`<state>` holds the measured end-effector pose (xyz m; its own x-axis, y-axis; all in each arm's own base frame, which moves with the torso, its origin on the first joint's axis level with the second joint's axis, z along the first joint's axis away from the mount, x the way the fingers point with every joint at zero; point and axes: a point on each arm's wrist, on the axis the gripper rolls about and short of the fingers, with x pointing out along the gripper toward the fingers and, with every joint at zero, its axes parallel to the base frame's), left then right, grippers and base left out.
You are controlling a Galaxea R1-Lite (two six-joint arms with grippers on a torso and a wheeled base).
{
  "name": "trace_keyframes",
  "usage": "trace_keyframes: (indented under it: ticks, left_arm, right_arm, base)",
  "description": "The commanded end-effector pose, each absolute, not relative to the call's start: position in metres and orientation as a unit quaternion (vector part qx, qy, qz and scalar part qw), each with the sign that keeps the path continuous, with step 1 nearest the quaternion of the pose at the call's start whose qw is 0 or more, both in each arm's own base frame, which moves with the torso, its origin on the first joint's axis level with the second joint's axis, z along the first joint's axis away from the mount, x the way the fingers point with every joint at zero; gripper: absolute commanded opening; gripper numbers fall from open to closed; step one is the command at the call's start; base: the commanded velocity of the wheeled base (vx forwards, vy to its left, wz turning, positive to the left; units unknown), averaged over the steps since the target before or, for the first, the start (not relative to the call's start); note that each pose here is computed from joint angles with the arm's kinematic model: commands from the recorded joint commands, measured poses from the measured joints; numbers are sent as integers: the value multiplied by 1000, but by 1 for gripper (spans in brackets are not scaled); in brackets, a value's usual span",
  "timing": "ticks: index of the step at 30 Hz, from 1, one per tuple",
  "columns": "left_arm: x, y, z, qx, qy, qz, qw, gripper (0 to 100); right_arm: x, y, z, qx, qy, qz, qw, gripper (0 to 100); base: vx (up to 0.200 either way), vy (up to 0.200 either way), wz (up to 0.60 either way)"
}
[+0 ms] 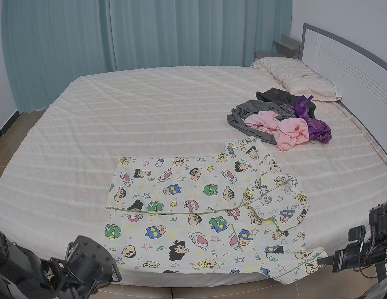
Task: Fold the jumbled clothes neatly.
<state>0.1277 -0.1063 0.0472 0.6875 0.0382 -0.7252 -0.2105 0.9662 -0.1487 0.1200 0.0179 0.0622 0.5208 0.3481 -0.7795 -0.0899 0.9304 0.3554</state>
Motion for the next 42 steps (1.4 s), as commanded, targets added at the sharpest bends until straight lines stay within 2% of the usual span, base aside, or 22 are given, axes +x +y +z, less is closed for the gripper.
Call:
trace_keyframes:
  ticks: [1,8,15,20,26,31,42]
  left_arm:
    - [161,-106,81,-167,357,82,915,0]
    - [192,-106,103,-210,402,63,889,0]
    - [229,-98,92,-229,414,104,875,0]
    - [250,-95,88,-246,416,114,868,0]
    - [287,-95,80,-304,403,147,851,0]
    - [306,-97,68,-311,406,161,844,0]
    - [343,-95,56,-349,388,186,832,0]
  right_arm:
    - [143,20,81,137,431,134,882,0]
    - [178,22,90,155,420,127,885,0]
    - [210,26,96,183,412,117,885,0]
    - [226,27,93,184,417,115,883,0]
    - [251,30,91,224,392,102,886,0]
    - [271,33,84,245,364,98,893,0]
    - [305,42,71,292,349,92,886,0]
  base:
    - [0,0,0]
    - [0,0,0]
    - [0,0,0]
    - [0,0,0]
    - [0,0,0]
    - [0,0,0]
    - [0,0,0]
